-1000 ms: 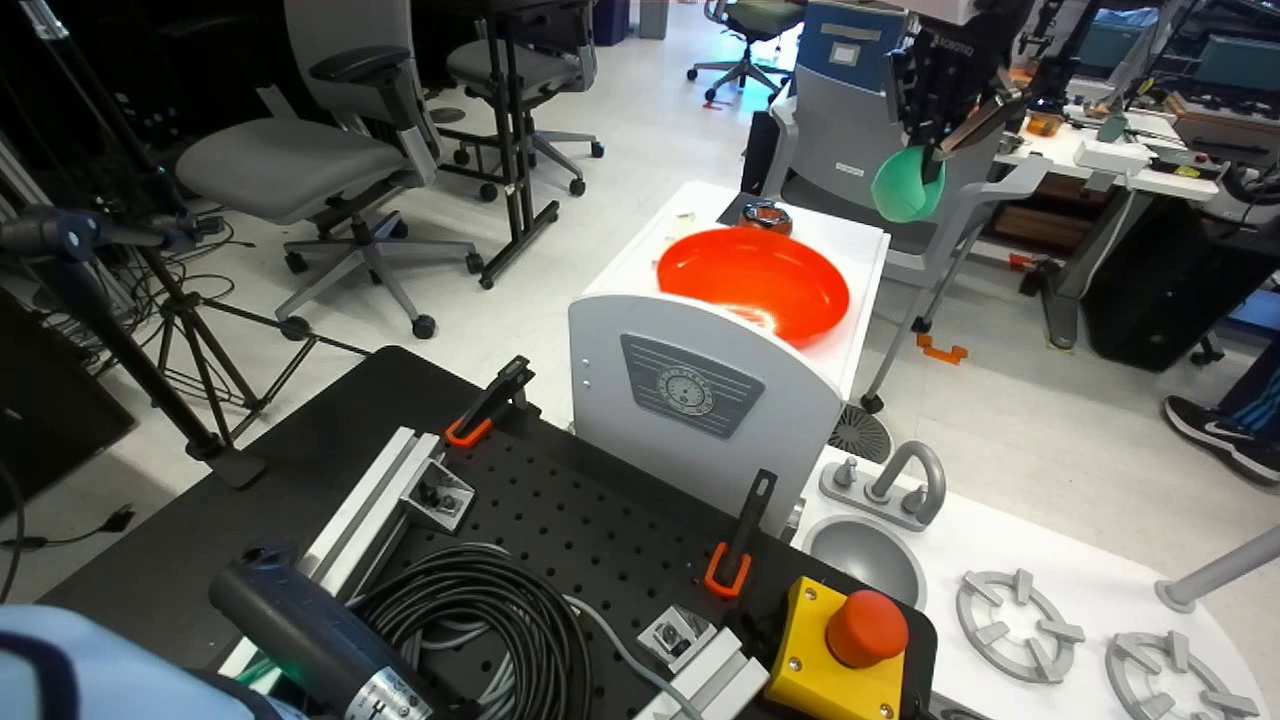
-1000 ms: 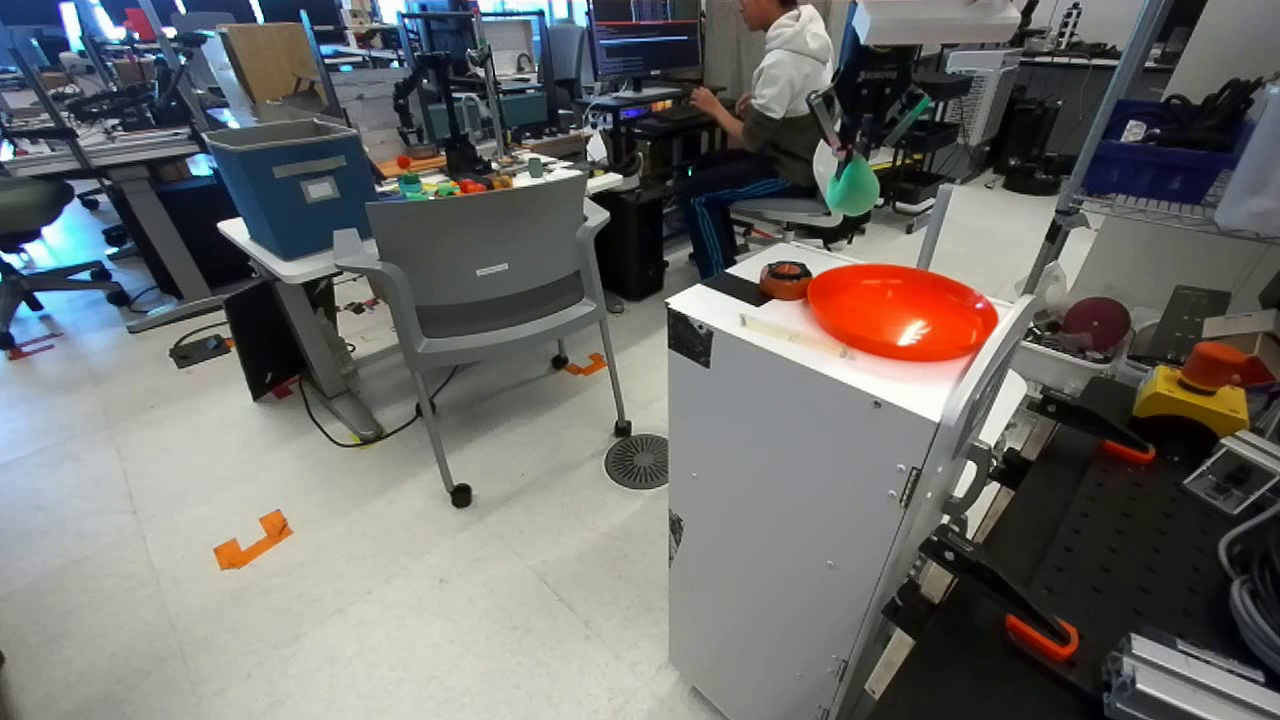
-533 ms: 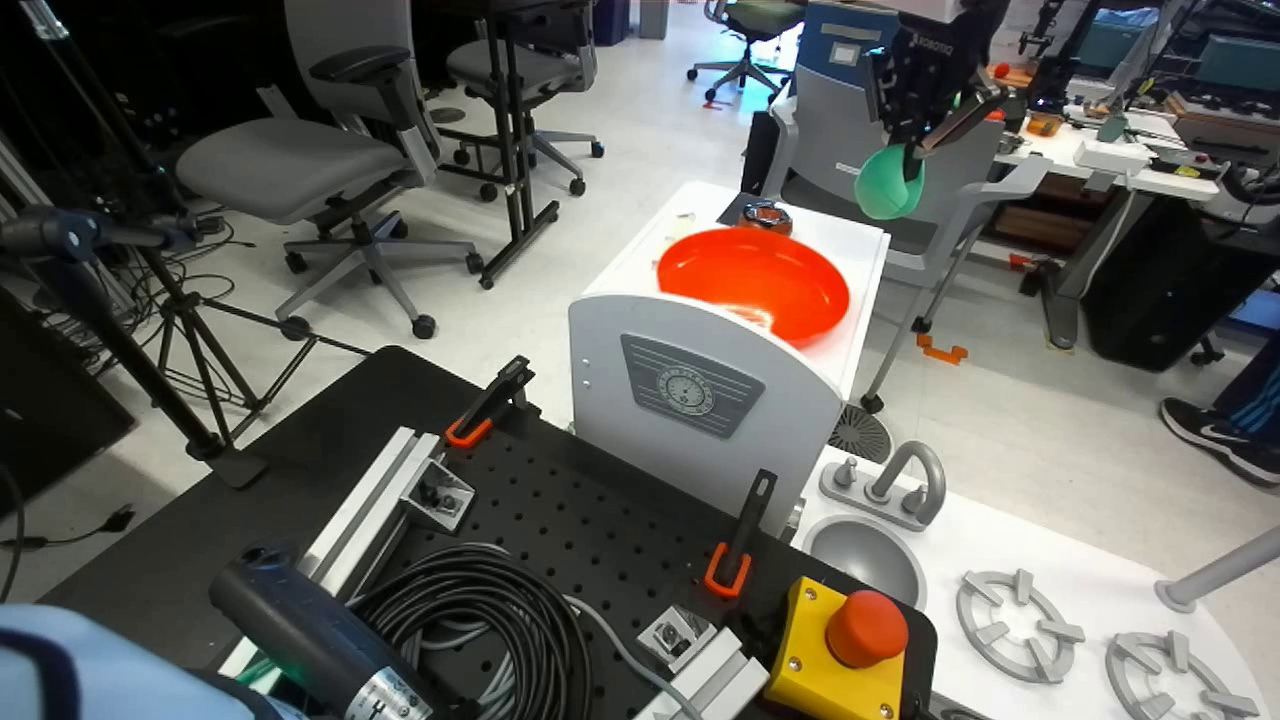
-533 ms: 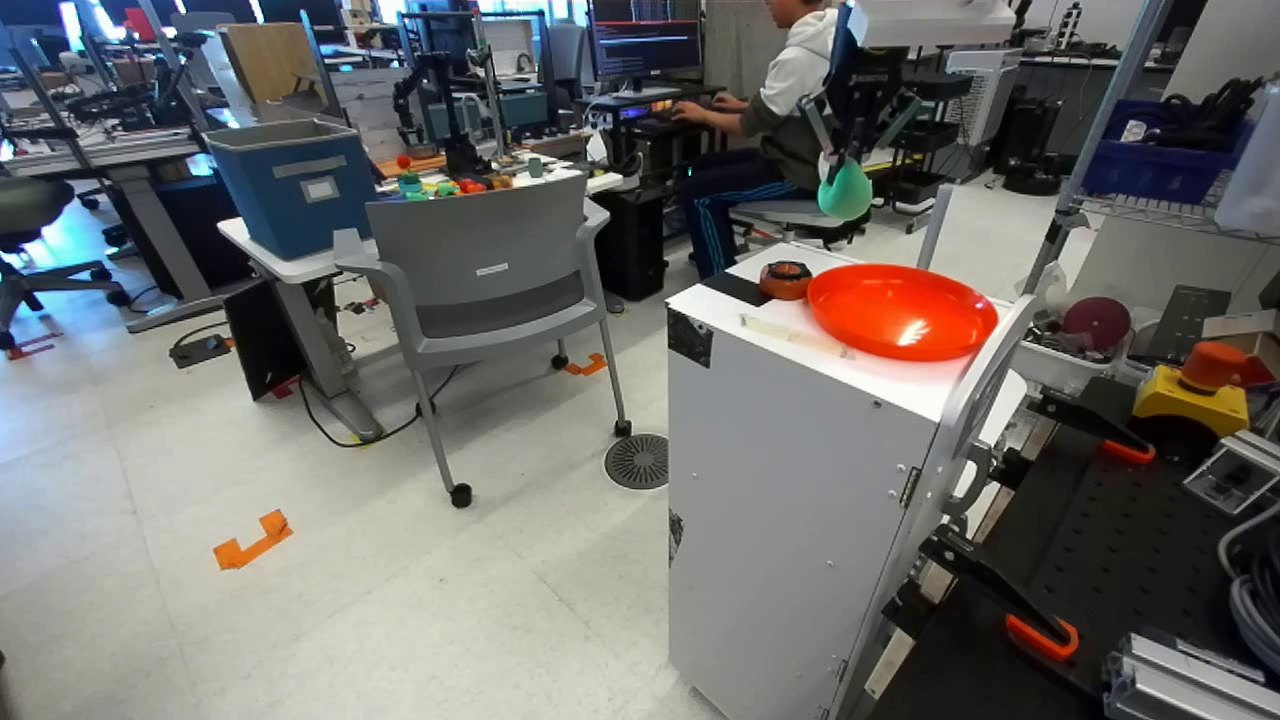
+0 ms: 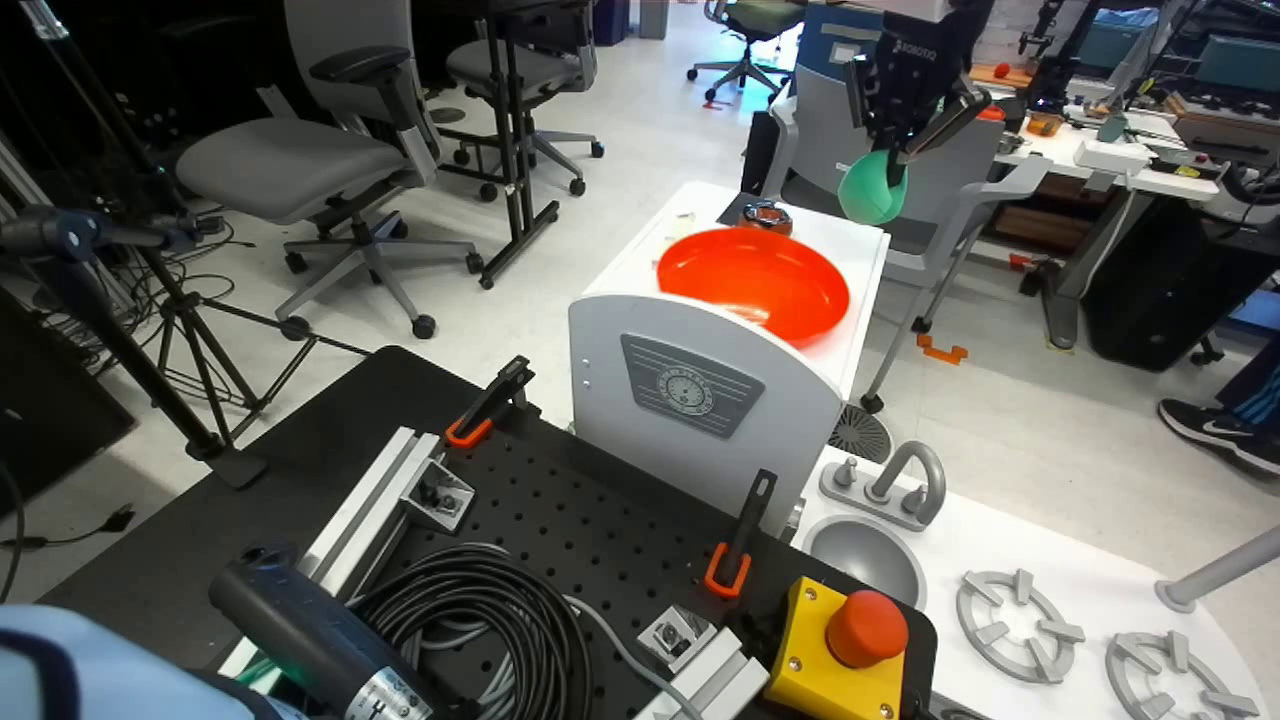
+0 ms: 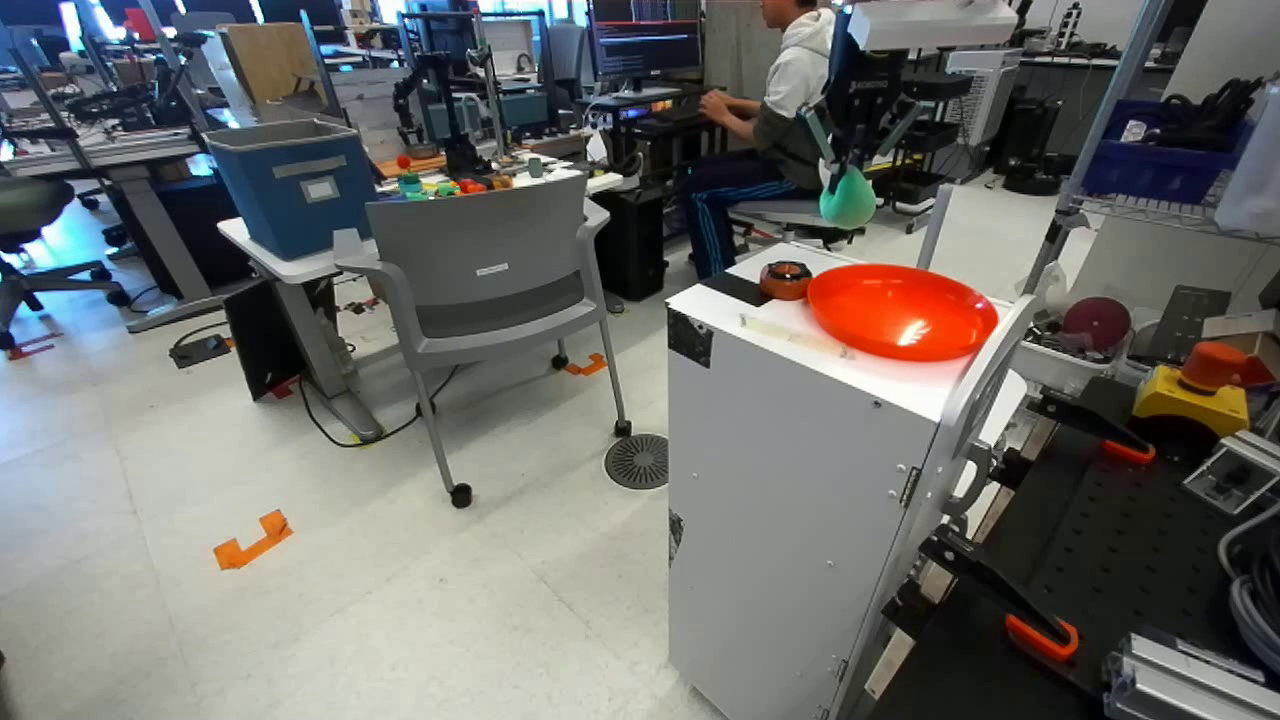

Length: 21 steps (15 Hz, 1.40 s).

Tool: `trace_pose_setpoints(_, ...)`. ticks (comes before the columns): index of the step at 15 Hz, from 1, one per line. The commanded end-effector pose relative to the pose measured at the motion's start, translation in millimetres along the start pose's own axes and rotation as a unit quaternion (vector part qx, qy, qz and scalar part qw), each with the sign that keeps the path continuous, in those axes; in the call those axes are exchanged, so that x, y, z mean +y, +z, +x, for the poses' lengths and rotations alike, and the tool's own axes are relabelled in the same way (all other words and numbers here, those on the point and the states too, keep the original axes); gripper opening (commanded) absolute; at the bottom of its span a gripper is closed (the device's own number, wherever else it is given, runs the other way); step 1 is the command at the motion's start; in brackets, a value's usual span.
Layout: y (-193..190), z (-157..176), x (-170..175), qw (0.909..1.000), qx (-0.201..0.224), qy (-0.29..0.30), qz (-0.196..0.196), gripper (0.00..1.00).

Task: Pick up the green plush toy from the orange plate and put it on the counter

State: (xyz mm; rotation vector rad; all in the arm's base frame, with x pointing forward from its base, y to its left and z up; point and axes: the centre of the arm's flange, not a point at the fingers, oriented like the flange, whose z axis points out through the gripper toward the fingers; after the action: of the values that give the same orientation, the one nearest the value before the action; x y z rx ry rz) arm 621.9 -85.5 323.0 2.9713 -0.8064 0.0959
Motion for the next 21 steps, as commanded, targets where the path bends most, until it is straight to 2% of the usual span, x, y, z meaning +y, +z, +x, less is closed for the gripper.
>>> trace_pose_setpoints(1, -2.4, -1.3, -1.1, 0.9999, -0.013, -0.005, 0.001, 0.04)
trace_pose_setpoints(10, -0.1, -2.9, -2.1, 0.9999, -0.014, -0.010, -0.003, 0.04)
trace_pose_setpoints(17, 0.3, -7.1, -4.7, 0.9989, -0.031, -0.035, -0.002, 0.05)
trace_pose_setpoints(18, 0.4, -7.9, -4.6, 0.9987, -0.036, -0.037, -0.002, 0.41)
trace_pose_setpoints(19, 0.4, -8.8, -4.4, 0.9984, -0.040, -0.040, -0.003, 0.44)
trace_pose_setpoints(21, 0.9, -10.0, -4.4, 0.9981, -0.043, -0.044, -0.006, 0.57)
